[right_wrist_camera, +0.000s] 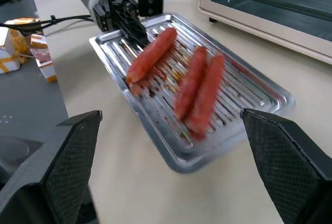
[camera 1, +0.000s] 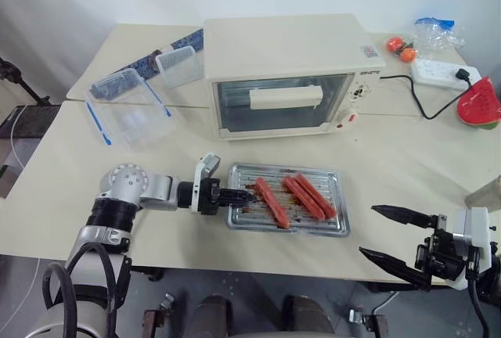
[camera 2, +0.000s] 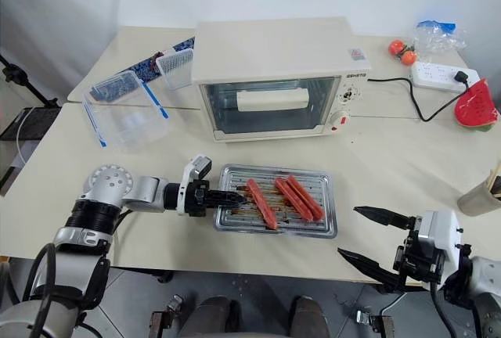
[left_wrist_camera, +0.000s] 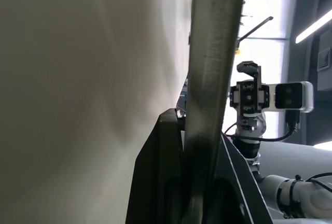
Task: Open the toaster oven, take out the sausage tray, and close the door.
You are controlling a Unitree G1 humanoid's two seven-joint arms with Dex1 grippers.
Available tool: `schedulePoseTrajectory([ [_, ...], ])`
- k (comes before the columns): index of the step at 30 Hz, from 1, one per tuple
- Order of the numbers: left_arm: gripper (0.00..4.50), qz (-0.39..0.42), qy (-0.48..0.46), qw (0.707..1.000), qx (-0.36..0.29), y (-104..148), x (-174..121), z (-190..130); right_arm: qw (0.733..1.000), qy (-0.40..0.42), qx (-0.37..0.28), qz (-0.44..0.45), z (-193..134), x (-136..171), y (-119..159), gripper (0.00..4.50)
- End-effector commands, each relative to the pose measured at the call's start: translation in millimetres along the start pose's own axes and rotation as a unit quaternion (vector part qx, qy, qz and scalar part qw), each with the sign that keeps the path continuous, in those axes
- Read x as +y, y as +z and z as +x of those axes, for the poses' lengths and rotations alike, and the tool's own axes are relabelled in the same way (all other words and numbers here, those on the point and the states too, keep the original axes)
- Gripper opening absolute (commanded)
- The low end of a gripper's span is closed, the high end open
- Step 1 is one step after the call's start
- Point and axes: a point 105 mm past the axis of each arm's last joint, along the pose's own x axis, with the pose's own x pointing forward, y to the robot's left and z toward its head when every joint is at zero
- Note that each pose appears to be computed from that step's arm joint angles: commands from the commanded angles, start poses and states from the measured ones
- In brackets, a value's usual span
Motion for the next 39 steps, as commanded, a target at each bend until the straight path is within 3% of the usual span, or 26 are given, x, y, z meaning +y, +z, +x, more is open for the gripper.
schedulePoseTrajectory([
  [1,0.00,-0.021,0.024,1.000,0.004,-3.3,18.3,6.8,0.999,-0.014,-0.015,-0.026,-1.3,3.8,12.6,4.46],
  [12,0.00,0.004,0.047,0.998,-0.038,15.4,9.9,-4.1,0.999,-0.027,-0.012,-0.023,-1.1,6.5,10.6,4.46],
  [24,0.00,0.047,0.095,0.994,-0.033,14.6,-2.5,-21.6,1.000,-0.010,-0.020,-0.017,9.5,5.5,5.4,4.46],
  [35,0.00,0.041,0.103,0.993,-0.037,9.9,1.3,-13.1,1.000,-0.007,-0.020,-0.022,10.6,4.4,6.2,4.46],
  [39,1.19,0.052,0.110,0.992,-0.035,8.3,-0.4,-12.6,0.999,-0.006,-0.021,-0.024,12.7,3.9,6.5,4.50],
])
